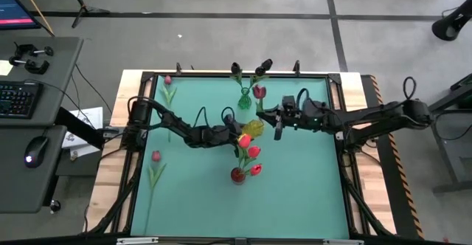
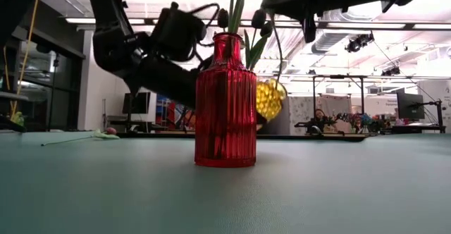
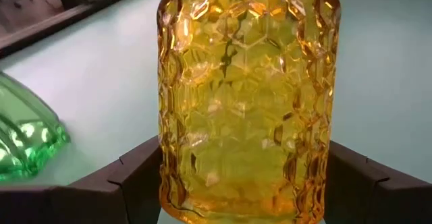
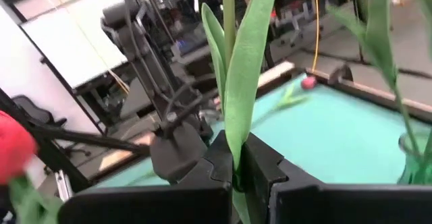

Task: Sort flowers into vase by color
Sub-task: Put the top right red tulip into the yellow vase

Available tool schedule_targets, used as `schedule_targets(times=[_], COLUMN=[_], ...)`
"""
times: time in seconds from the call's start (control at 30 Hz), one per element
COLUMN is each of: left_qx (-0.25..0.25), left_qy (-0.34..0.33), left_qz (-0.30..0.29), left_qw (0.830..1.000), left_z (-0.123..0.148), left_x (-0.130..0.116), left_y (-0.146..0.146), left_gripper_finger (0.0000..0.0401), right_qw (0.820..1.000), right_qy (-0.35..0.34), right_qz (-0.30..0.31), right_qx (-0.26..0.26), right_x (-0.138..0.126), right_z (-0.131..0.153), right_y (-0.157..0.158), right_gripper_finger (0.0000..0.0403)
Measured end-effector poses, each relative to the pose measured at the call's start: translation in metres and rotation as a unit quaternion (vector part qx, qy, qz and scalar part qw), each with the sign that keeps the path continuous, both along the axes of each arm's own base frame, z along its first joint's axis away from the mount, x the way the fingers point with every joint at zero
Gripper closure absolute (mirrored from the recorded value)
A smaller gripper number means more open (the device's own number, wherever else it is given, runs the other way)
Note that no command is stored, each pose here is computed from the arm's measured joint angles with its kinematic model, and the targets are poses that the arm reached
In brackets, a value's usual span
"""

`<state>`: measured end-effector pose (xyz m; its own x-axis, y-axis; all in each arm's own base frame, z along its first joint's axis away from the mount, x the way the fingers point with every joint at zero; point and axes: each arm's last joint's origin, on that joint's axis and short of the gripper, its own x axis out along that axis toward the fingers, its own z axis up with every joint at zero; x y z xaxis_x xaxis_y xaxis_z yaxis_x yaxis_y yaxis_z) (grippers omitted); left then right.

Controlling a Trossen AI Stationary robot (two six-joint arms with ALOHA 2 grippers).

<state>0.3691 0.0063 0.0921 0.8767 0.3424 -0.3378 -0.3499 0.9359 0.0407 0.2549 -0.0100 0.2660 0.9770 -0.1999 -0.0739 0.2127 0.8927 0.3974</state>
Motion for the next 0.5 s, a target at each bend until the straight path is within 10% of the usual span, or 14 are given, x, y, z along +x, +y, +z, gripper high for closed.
schedule_targets(times=[0.5], left_qx=[-0.020], left_qy=[0.051], left_qz=[-0.011], left_qw=[0.998], left_z=[-0.017], left_x=[-0.004], left_y=[-0.001], left_gripper_finger=[0.0118], right_qw=[0.999], right_qy=[-0.037], right_qz=[0.031], right_qx=[0.024], right_x=[0.023], right_z=[-0.015], right_y=[0.001], right_gripper_finger=[0.0403])
